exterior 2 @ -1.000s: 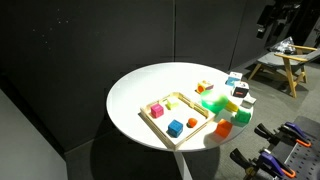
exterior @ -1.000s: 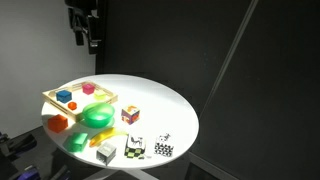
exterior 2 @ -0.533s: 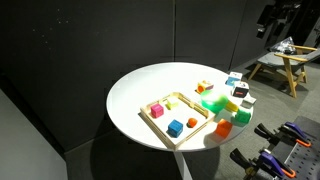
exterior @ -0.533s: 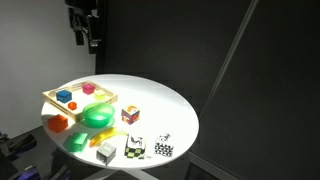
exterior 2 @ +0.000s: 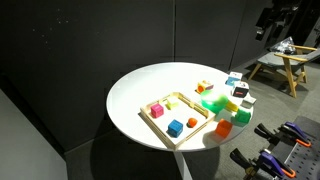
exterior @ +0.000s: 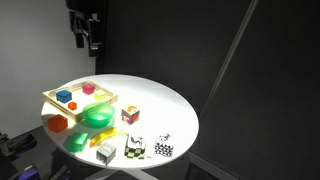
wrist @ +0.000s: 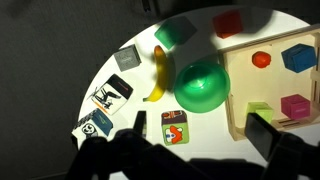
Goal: Put the toy strawberry in the bowl
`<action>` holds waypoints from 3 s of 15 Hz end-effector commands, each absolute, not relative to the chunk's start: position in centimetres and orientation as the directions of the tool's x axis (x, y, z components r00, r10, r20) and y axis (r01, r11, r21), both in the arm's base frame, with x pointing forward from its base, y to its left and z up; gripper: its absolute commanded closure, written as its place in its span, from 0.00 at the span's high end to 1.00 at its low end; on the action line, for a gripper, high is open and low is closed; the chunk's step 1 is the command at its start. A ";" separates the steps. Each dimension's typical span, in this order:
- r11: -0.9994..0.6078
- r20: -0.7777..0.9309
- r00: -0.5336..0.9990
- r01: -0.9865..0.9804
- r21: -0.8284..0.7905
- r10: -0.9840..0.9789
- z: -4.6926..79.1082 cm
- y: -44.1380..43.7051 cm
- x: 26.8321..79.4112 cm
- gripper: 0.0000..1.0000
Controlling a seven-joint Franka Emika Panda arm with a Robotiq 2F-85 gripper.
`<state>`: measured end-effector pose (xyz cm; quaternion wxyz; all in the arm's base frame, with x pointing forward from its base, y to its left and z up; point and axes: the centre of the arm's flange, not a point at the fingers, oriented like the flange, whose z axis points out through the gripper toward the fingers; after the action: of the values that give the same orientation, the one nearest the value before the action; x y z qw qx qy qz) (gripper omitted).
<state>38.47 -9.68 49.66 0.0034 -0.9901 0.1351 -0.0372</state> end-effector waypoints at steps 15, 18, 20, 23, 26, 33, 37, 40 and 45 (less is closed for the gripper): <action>-1.000 -0.080 0.996 -0.027 -0.010 -0.026 43.9 -7.5 43.0 1.00; -0.999 -0.087 0.995 0.048 0.001 0.047 43.1 -5.6 43.6 1.00; -0.998 -0.090 0.994 0.063 0.003 0.062 42.6 -4.3 44.3 1.00; -0.997 -0.097 0.992 0.080 0.008 0.079 41.7 -2.5 45.2 1.00; -0.994 -0.106 0.989 0.106 0.014 0.104 41.0 -1.3 45.6 1.00; -0.995 -0.119 0.988 0.104 0.002 0.103 40.3 -1.5 44.7 1.00; -0.995 -0.110 0.989 0.099 0.012 0.097 40.1 -1.4 44.9 1.00; -0.997 -0.079 0.994 0.072 0.028 0.070 39.1 -0.3 45.7 1.00; -0.999 -0.053 0.998 0.030 0.020 0.029 36.9 2.1 47.7 1.00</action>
<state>46.39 0.69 38.01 -0.0113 -0.9989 -0.0306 0.0340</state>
